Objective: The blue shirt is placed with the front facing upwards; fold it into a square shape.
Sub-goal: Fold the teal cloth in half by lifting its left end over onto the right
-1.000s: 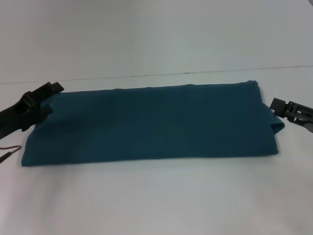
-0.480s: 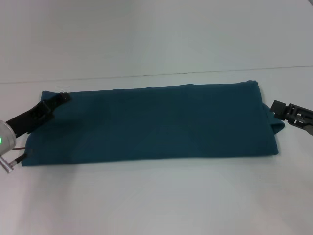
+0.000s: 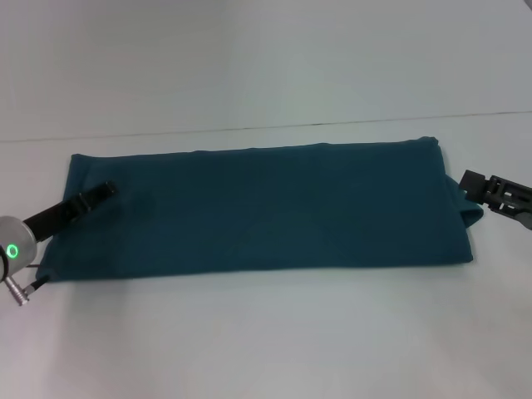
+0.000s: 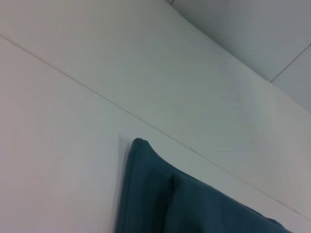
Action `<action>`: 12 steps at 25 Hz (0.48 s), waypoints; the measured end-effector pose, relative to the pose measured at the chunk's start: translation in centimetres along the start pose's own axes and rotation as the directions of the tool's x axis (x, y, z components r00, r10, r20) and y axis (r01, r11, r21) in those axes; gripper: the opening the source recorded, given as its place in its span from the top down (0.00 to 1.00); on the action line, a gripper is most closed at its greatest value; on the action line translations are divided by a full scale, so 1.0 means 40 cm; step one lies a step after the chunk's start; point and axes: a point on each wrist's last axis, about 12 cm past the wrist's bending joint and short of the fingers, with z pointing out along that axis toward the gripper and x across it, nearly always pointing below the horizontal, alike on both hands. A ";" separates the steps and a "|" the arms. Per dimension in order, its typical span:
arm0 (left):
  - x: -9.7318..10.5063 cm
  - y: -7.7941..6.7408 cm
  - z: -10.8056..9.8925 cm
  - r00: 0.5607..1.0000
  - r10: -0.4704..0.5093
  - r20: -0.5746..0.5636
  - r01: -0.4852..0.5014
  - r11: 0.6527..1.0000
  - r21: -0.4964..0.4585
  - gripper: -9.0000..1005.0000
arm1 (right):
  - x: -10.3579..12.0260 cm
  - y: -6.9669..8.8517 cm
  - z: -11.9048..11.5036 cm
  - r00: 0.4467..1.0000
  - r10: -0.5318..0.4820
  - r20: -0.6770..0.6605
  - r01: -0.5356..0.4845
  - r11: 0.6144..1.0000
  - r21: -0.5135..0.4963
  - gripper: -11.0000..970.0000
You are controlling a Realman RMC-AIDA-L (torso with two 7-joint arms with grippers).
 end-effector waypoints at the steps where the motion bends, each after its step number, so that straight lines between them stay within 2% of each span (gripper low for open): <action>1: 0.002 0.000 0.001 1.000 0.008 0.001 -0.008 1.000 -0.005 0.12 | 0.000 0.000 0.000 1.000 0.000 0.000 0.000 1.000 0.000 0.35; 7: 0.009 0.001 0.002 1.000 0.023 -0.008 -0.023 1.000 -0.010 0.12 | 0.004 -0.002 -0.005 1.000 0.005 0.002 -0.005 1.000 0.005 0.35; 12: -0.019 0.002 -0.020 0.999 0.017 0.029 -0.018 0.999 0.033 0.12 | 0.004 -0.003 -0.005 1.000 0.007 0.002 -0.007 1.000 0.006 0.35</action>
